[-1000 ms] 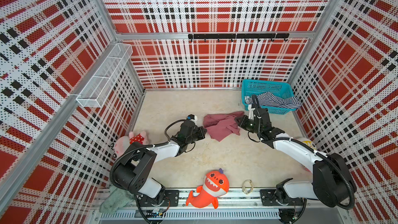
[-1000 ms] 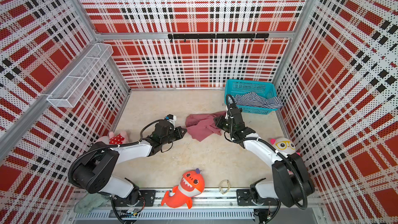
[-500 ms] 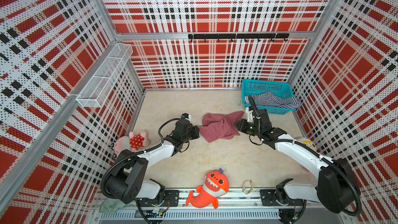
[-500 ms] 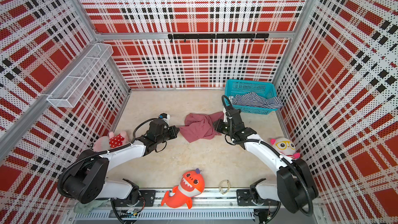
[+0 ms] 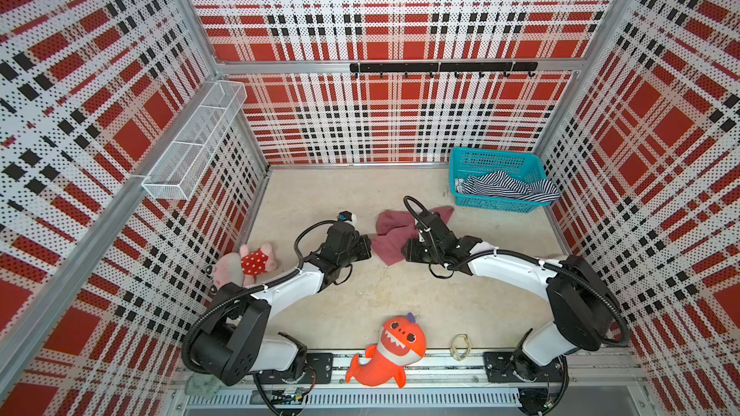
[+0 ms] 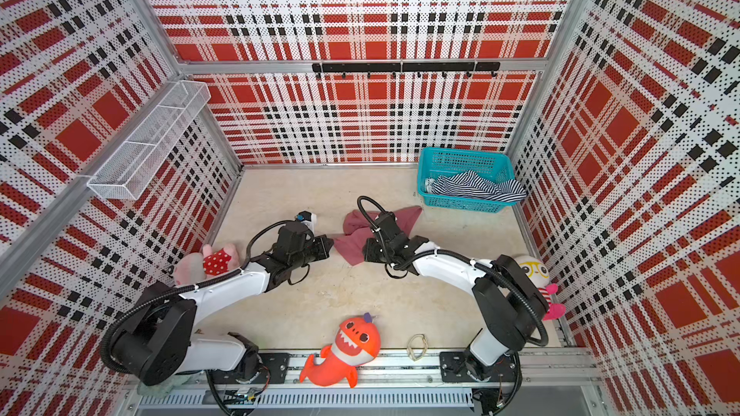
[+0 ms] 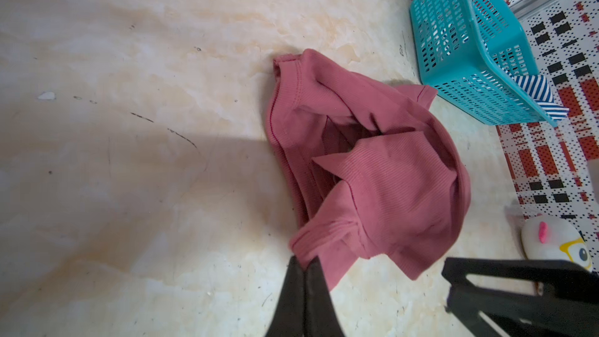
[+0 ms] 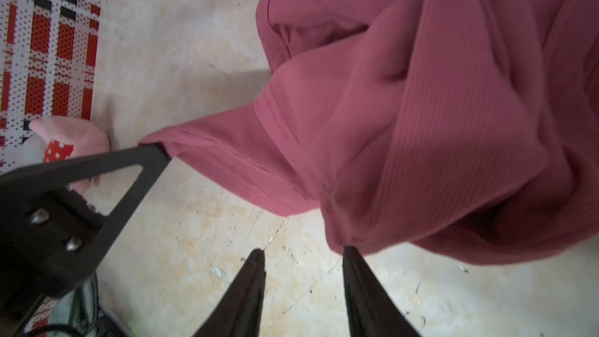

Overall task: Fold and stack tank tops
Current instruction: Smooth out the tank top at the center of the table.

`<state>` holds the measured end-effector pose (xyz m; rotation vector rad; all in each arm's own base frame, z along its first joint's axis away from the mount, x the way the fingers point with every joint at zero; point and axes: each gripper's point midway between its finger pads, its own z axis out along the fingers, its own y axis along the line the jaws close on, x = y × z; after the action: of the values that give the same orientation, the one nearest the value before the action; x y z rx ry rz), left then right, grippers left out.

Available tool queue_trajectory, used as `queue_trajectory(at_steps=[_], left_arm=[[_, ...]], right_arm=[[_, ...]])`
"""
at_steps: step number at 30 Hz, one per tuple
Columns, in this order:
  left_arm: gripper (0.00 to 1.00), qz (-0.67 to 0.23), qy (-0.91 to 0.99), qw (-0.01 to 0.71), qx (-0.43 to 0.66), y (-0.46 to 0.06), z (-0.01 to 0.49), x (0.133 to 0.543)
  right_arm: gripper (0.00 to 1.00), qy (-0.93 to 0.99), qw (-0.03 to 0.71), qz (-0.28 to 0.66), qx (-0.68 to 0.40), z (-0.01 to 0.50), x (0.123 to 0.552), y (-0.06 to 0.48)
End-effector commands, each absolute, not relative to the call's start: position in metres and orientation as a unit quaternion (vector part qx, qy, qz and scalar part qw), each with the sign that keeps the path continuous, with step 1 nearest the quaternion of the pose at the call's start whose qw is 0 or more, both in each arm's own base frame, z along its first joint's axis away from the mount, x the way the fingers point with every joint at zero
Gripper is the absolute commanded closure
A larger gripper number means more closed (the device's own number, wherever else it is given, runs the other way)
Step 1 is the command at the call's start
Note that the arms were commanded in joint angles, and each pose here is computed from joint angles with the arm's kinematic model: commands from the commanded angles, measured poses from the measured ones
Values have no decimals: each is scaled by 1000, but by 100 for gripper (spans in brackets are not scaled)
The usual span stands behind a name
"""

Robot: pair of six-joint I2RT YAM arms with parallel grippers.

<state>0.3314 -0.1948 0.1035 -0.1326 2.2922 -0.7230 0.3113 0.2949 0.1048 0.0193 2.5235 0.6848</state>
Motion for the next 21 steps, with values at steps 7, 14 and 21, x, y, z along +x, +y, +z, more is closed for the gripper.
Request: queue_trajectory(at_steps=[7,14,21], left_arm=[[100,-287,878,380,-42,-200,124,330],[100,-288,879,378,-42,-200,122,327],[100,-290,878,378,-42,-201,122,326]], right_arm=[[56,943,274,181,52,76,334,282],[59,950,255,171,58,53,333,284],[66,953,249,164,63,38,336,285]])
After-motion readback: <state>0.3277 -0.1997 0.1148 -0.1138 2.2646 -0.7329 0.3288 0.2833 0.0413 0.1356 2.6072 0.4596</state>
